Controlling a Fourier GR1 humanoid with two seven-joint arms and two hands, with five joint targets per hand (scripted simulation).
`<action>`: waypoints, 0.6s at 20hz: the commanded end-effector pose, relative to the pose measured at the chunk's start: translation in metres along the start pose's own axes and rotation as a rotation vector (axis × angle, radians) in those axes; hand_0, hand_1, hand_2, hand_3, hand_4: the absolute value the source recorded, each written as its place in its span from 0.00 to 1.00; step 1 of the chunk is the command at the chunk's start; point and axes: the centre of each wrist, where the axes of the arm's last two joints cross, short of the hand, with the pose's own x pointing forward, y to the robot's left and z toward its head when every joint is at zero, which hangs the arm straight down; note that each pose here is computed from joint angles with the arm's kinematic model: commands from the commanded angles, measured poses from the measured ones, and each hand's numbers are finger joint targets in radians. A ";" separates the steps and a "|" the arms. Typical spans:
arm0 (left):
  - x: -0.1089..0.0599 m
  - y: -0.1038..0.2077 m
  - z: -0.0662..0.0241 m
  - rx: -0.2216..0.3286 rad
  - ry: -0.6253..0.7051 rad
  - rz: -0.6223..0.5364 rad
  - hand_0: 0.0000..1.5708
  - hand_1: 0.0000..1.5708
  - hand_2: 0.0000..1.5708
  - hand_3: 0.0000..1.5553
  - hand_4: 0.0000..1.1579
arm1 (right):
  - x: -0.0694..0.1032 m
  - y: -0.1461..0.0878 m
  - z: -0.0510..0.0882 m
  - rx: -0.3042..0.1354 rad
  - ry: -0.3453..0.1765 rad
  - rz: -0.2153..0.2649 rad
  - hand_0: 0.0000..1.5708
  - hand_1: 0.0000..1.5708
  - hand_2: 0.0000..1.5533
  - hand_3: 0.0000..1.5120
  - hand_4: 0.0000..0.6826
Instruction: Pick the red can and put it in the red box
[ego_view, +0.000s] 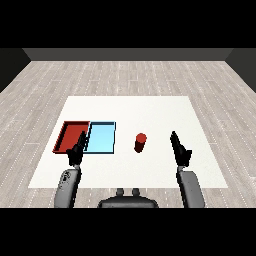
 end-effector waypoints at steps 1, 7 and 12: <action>0.000 -0.001 -0.0017 -0.006 0.006 0.005 0.00 0.00 0.00 0.00 0.00 | -0.003 -0.005 -0.004 0.001 0.007 -0.006 0.00 0.00 0.00 0.00 0.00; 0.041 -0.016 -0.0171 -0.014 -0.351 0.122 0.00 0.00 0.00 0.00 0.00 | 0.019 -0.006 -0.028 0.023 -0.269 -0.113 0.00 0.00 0.00 0.00 0.00; 0.016 0.003 -0.0048 -0.009 -0.421 0.142 0.00 0.00 0.00 0.00 0.00 | -0.001 -0.047 -0.021 0.016 -0.317 -0.115 0.00 0.00 0.00 0.00 0.00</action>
